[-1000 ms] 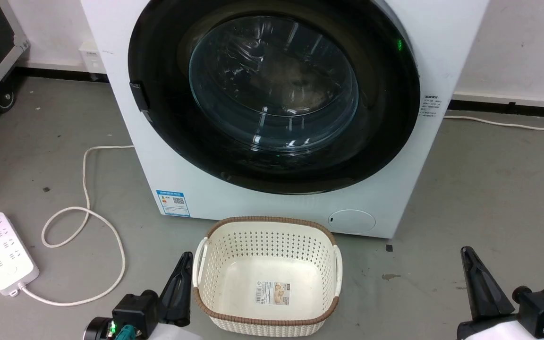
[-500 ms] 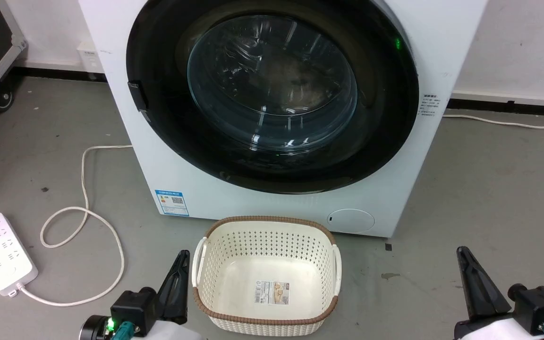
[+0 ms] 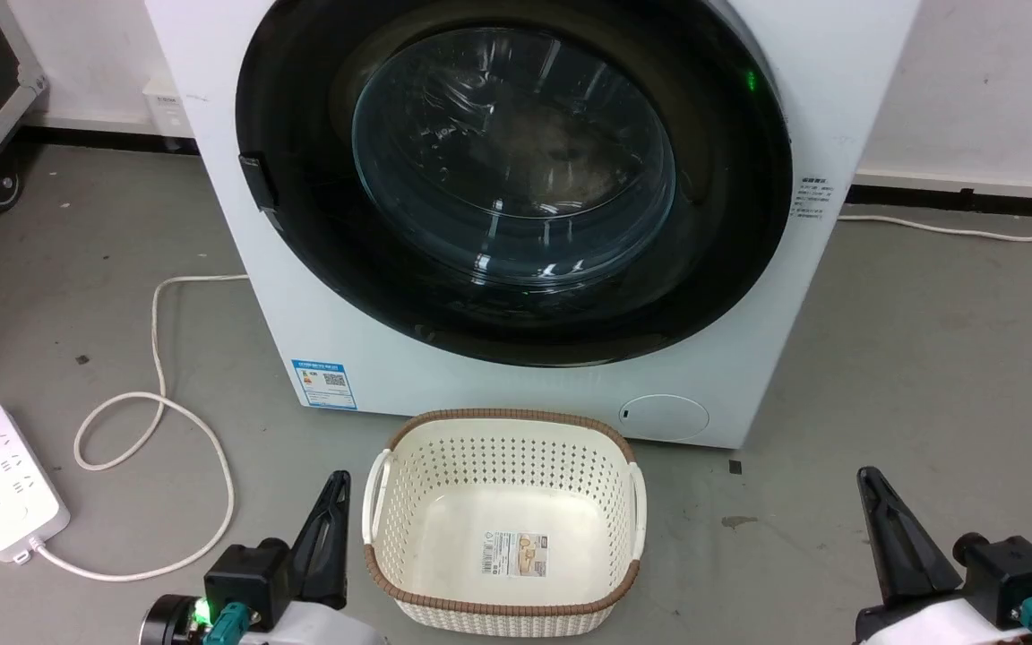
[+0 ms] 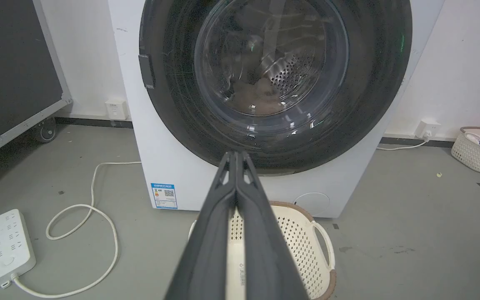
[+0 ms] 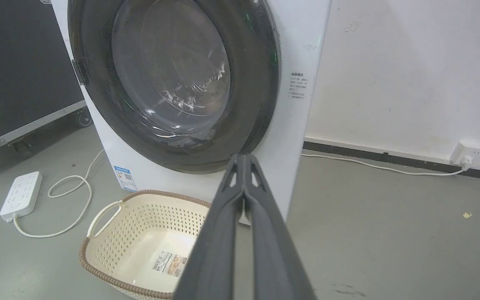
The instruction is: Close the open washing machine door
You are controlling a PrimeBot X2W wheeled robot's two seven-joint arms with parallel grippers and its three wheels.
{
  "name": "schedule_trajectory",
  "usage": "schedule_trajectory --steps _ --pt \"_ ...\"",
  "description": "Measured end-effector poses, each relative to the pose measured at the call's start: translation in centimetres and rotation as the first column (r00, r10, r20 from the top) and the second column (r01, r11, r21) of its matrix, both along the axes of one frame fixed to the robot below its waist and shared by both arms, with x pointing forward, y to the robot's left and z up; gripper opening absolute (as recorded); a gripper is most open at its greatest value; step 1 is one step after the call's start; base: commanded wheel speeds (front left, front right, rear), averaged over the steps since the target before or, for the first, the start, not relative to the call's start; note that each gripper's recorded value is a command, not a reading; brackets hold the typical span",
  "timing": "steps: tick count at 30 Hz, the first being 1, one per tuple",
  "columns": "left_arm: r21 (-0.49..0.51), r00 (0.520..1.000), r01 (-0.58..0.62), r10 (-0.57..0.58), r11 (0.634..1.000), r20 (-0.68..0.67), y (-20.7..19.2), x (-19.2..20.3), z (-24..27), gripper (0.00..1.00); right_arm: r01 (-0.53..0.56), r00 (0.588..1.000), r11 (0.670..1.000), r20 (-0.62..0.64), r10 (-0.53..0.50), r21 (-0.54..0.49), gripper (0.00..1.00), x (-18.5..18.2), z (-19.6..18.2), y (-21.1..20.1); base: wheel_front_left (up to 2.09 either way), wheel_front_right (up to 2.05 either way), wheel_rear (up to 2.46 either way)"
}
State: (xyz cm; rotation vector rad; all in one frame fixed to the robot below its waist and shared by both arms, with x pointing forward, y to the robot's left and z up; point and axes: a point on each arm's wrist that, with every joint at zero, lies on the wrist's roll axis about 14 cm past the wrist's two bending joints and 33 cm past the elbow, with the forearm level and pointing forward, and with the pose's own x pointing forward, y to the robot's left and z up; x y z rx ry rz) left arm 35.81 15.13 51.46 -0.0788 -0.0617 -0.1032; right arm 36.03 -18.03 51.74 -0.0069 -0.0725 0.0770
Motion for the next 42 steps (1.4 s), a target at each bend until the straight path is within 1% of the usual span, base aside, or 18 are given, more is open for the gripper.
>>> schedule_trajectory --steps 42 --pt "0.065 0.998 -0.04 0.042 0.997 -0.039 1.1 0.5 0.2 0.0 -0.025 0.999 1.0 -0.049 0.024 -0.019 0.0 0.4 0.0 0.9 0.0 0.0 0.0"
